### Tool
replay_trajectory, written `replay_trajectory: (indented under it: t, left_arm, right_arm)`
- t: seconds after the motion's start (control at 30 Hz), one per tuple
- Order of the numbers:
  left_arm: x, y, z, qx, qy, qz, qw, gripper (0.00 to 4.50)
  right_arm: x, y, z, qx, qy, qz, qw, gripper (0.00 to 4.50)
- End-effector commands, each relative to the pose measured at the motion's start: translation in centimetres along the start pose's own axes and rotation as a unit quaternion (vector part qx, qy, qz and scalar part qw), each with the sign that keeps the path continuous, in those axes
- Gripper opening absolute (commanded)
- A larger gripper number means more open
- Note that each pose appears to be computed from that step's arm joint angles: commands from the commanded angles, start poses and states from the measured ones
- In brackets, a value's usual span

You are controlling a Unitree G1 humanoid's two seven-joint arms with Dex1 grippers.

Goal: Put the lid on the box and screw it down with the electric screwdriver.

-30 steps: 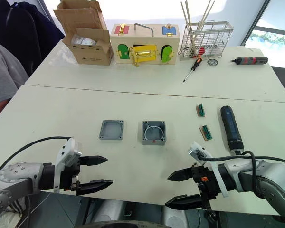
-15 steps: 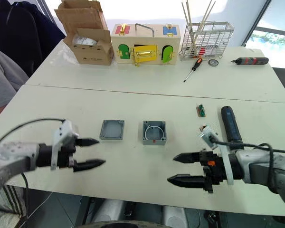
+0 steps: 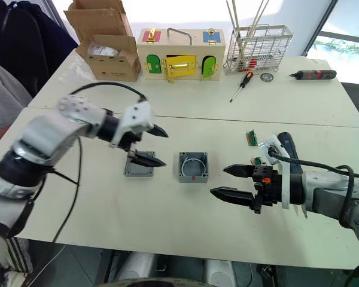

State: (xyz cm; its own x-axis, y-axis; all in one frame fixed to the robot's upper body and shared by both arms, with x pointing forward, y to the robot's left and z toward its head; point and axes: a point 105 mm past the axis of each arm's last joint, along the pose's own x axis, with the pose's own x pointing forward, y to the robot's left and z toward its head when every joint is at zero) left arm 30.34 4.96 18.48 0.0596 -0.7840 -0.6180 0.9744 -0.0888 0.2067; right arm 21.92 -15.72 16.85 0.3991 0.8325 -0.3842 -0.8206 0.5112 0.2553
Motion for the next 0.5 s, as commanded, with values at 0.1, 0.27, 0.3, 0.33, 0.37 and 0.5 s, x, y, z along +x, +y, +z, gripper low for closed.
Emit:
replay_trajectory:
  t: [0.1, 0.27, 0.3, 0.33, 0.37, 0.5]
  left_arm:
    - [3.2, 0.6, 1.5, 0.046, 0.012, -0.018, 0.999, 4.49]
    - [5.2, -0.4, 2.0, 0.059, 0.017, -0.048, 0.997, 4.49]
    - [5.3, -0.4, 2.0, 0.060, 0.019, -0.047, 0.997, 4.49]
    - [5.2, -0.3, 2.2, 0.055, 0.014, -0.047, 0.997, 4.49]
    - [5.1, -0.4, 2.5, 0.054, 0.008, -0.049, 0.997, 4.49]
    - [5.5, -1.4, 3.5, 0.055, 0.005, -0.070, 0.996, 4.49]
  right_arm:
    - [0.6, 0.8, -0.2, -0.021, -0.006, -0.008, 1.000, 4.48]
    - [0.7, 1.2, -1.3, -0.013, -0.003, -0.018, 1.000, 4.48]
    - [0.7, 1.3, -1.3, -0.012, -0.007, -0.019, 1.000, 4.48]
    - [0.7, 1.3, -1.4, -0.010, -0.010, -0.019, 1.000, 4.48]
    - [0.7, 1.4, -1.5, -0.006, -0.012, -0.019, 1.000, 4.48]
    - [0.8, 1.7, -2.0, 0.006, -0.006, -0.013, 1.000, 4.48]
